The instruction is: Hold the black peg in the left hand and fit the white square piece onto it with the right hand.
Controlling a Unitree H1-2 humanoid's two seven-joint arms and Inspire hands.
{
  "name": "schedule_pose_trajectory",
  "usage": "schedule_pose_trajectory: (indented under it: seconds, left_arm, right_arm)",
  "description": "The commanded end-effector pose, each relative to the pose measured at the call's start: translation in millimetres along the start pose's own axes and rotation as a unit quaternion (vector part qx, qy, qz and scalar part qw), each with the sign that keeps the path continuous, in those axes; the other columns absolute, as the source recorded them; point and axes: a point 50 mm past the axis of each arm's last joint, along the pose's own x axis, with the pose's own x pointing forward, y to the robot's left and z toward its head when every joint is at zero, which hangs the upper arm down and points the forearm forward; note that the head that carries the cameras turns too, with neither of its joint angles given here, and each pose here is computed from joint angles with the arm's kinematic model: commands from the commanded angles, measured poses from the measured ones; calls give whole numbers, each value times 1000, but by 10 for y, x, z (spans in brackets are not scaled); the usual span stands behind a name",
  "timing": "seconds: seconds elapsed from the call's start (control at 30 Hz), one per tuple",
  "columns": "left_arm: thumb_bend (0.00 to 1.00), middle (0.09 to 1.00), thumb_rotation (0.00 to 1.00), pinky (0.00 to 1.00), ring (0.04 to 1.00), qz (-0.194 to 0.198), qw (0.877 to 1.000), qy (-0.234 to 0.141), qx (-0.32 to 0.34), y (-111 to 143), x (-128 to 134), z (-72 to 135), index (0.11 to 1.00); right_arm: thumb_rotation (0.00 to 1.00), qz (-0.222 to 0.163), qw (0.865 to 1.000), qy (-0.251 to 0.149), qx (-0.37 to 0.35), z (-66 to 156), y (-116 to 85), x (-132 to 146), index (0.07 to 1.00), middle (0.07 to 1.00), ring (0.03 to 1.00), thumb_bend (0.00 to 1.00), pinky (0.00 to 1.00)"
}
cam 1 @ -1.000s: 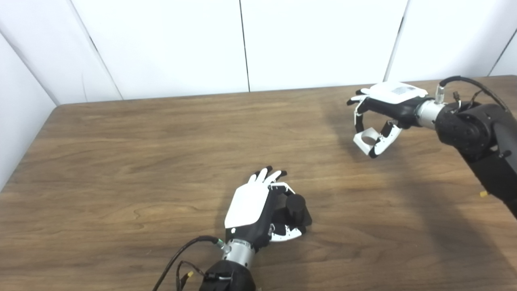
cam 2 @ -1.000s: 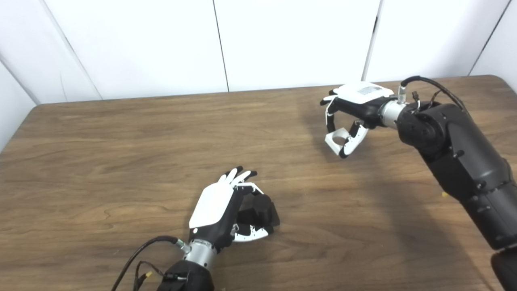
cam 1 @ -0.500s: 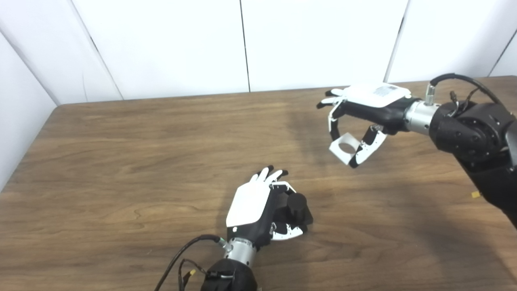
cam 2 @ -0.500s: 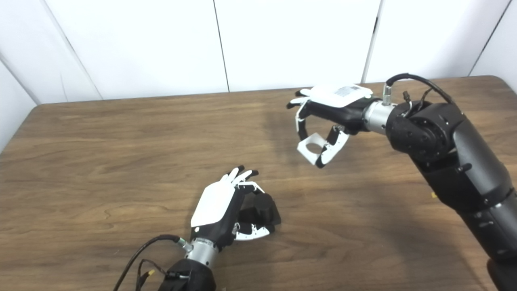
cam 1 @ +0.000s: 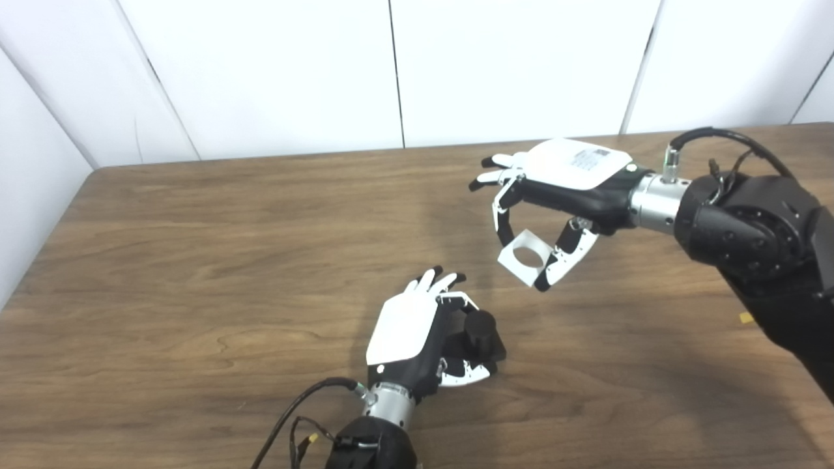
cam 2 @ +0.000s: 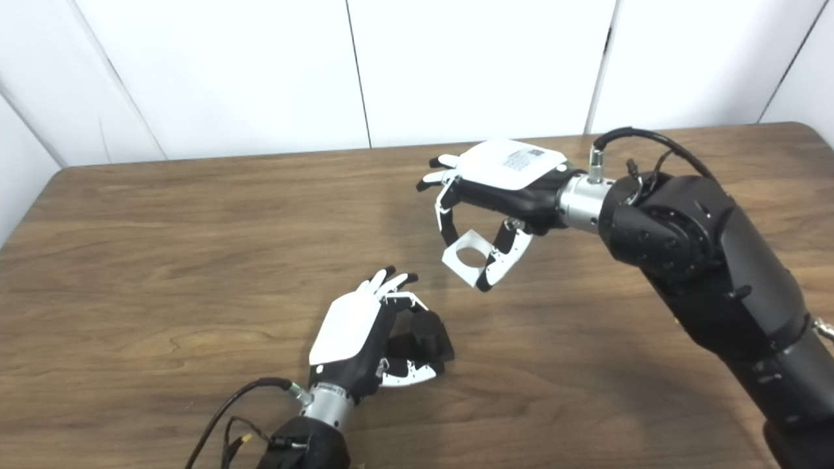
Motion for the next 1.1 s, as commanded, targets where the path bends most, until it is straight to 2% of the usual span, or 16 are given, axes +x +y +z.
schedule_pose_trajectory:
  seconds: [0.0, 0.27, 0.53, 1.07]
  left_arm:
    - [523, 902, 61, 964, 979, 7, 1000, -2, 13, 14, 47, 23, 492]
    - [524, 897, 62, 956, 975, 9, 1000, -4, 16, 7, 54, 31, 492]
    - [523, 900, 61, 958, 976, 10, 1000, -6, 15, 15, 57, 39, 492]
    - [523, 897, 61, 946, 972, 12, 1000, -5, 12, 18, 56, 75, 492]
  right_arm:
    - [143, -30, 999, -15, -16, 119, -175, -36, 491, 920, 1000, 524, 974]
    - [140, -20, 999, -31, -15, 226, -104, -49, 492, 927, 1000, 523, 1000]
    - [141, -18, 998, -52, -17, 309, -46, 0, 491, 918, 1000, 524, 1000]
    - [141, -3, 997, -70, -19, 406, 112, 114, 491, 916, 1000, 525, 979]
